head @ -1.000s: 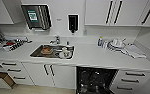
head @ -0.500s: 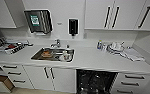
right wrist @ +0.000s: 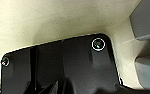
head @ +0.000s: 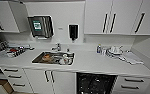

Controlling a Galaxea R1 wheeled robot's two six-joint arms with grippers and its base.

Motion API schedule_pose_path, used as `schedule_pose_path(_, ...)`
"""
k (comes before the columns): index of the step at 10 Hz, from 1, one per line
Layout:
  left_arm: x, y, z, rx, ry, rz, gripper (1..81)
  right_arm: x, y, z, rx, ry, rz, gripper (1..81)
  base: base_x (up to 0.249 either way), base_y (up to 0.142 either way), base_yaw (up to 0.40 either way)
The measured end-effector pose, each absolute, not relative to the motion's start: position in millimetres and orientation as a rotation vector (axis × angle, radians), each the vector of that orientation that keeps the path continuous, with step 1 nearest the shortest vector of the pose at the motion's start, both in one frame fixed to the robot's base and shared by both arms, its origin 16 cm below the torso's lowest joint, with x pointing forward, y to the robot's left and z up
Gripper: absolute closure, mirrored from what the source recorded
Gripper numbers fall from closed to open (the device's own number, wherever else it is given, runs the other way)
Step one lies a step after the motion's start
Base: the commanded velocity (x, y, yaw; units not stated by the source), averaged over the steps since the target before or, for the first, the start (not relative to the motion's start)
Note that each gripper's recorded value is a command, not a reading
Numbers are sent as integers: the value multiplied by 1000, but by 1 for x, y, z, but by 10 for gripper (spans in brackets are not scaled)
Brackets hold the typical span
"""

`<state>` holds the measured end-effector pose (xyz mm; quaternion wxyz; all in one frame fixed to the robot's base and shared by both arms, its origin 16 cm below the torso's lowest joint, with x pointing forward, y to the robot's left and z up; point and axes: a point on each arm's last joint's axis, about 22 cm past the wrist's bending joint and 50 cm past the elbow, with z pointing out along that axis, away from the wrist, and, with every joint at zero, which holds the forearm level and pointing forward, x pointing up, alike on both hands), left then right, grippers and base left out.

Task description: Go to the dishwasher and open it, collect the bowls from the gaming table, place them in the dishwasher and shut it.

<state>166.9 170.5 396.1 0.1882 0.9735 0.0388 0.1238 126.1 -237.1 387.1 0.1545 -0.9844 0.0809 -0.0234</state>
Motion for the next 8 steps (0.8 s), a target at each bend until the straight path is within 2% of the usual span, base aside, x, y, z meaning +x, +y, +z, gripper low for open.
schedule_pose_path(5,126,170,407,2748,120,284,10,83,-237,400,-2825,241,2,10,0,0,0)
schedule_pose_path(8,125,170,419,2742,111,328,10,84,-237,411,-2823,234,-44,10,0,0,0)
